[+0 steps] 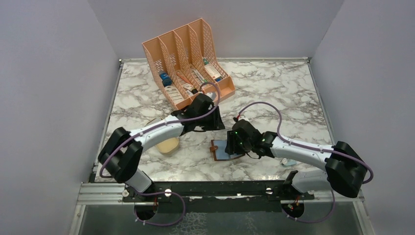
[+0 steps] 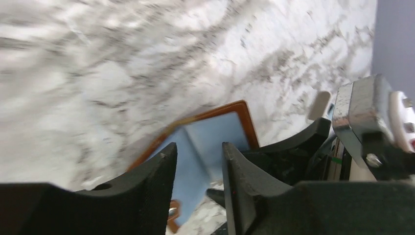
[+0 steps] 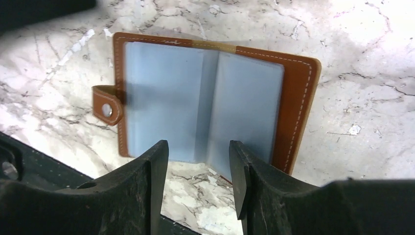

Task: Put the credit cards into the card holder
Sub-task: Open the card holder at the center of the board, then pick up the credit card from the storage box.

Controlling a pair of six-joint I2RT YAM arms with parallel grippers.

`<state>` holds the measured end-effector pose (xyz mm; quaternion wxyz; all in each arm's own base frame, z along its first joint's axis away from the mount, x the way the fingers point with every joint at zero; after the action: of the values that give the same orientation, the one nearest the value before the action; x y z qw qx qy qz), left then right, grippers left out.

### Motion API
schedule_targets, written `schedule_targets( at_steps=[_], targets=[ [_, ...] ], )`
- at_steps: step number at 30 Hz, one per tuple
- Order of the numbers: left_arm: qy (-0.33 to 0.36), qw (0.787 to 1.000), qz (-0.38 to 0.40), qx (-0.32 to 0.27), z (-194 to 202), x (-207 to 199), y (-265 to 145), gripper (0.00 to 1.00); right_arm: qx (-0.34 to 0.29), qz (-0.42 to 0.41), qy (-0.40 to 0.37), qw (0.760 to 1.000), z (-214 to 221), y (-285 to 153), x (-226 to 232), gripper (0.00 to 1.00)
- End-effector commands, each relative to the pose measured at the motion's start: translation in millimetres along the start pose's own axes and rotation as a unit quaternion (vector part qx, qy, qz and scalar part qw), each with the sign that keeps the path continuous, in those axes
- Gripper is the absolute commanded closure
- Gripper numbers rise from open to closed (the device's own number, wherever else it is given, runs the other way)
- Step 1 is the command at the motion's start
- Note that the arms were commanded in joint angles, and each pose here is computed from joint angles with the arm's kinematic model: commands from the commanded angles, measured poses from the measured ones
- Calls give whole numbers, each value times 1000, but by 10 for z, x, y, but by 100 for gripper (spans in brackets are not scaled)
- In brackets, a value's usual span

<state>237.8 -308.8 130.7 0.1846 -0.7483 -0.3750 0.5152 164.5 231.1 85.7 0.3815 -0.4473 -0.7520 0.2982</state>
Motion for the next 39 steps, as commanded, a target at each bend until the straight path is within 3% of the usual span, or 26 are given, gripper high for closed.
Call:
schedule_targets(
  at_steps=[1, 4, 6, 11, 14, 22, 30, 34, 39],
  targets=[
    [35, 989, -130, -57, -344, 478, -568, 56, -10, 32, 1, 999, -30, 55, -61, 50],
    [74, 978, -170, -97, -554, 677, -981, 53, -11, 41, 1, 999, -50, 71, -73, 50],
    [139, 963, -196, -124, -659, 732, -1258, 53, -9, 49, 4, 999, -60, 81, -77, 49],
    [318, 893, -287, -136, -782, 997, -1629, 50, 10, 53, 5, 999, -28, 150, -61, 47],
    [348, 867, -331, -131, -779, 1175, -1685, 48, 23, 50, -1, 998, 0, 215, -41, 39],
    [384, 856, -340, -63, -557, 1481, -1562, 42, 44, 78, -18, 996, -4, 294, -73, 34],
    [412, 827, -378, -60, -535, 1672, -1665, 21, 52, 67, -25, 996, 48, 293, -75, 34],
    [420, 809, -410, -38, -510, 1866, -1647, 20, 59, 61, -31, 996, 68, 289, -65, 34],
    [412, 819, -399, -29, -575, 1944, -1569, 25, 63, 56, -37, 996, 62, 265, -48, 34]
  ],
)
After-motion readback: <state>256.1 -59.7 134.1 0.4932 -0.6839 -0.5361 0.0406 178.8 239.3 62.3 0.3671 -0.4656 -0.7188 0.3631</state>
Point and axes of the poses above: each gripper's point midway between its finger pads, its own y axis out along the fingers, its own x axis along the line the jaws close on, z = x × y, the point moved 4 cm from there along -y, back along the fingers, and after that the axes turned 3 degrees about -y, right-handed, at the moved point
